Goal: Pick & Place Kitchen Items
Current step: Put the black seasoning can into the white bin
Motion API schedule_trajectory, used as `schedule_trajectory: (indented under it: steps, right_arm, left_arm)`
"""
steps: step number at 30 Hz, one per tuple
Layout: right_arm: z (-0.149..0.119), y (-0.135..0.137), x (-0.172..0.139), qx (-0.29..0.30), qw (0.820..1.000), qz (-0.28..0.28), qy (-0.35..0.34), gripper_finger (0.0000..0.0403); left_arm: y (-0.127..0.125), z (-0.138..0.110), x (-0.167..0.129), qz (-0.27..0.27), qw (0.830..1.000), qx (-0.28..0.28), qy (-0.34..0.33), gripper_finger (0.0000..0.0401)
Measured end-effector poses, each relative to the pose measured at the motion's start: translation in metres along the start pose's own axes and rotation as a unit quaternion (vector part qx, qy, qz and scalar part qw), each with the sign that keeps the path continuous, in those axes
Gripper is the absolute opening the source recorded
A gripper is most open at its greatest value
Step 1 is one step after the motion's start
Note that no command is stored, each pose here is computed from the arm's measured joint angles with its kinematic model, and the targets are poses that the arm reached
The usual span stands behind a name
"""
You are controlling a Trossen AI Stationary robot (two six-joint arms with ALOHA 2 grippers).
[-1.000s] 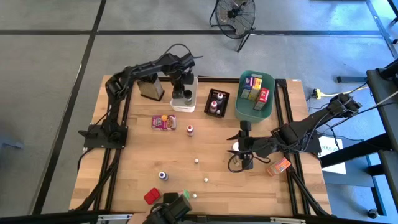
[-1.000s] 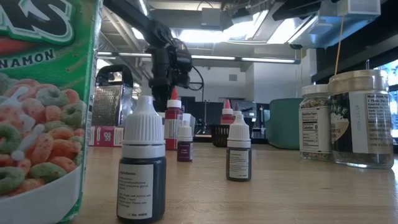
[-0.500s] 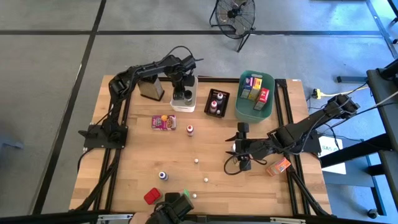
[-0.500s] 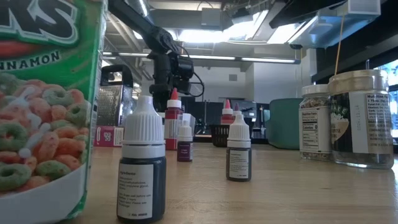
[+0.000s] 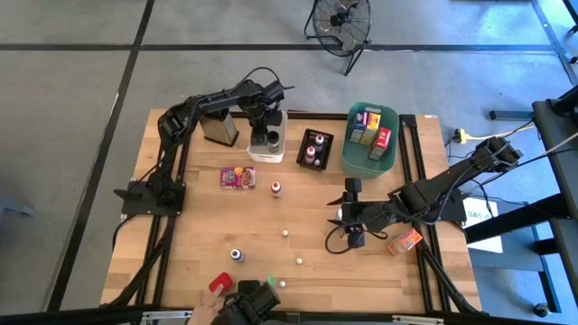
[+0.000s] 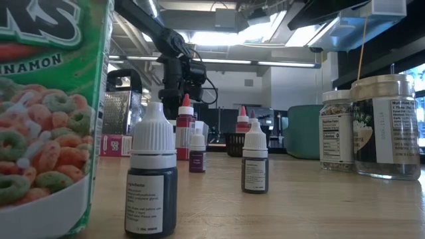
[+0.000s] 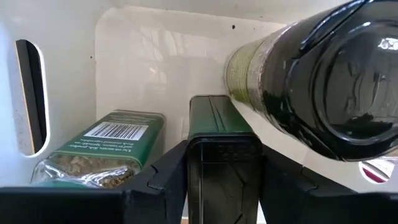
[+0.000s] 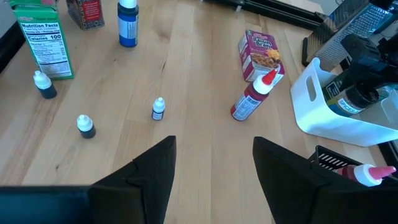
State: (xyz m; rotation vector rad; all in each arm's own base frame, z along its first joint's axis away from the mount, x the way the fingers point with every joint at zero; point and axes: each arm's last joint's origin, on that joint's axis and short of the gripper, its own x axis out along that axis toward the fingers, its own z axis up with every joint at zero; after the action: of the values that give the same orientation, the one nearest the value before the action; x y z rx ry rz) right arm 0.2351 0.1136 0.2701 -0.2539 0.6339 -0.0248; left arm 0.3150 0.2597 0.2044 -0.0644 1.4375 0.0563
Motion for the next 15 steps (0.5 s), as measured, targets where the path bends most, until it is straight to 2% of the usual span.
schedule_trajectory:
  steps: [15]
  right_arm:
    - [0.0,0.0,0.0,0.0,1.0,0.0,0.0,0.0215]
  left_arm:
    - [-0.0004,-0.0005,-0.0003,-0.002,1.0,-0.025,0.002,0.0225]
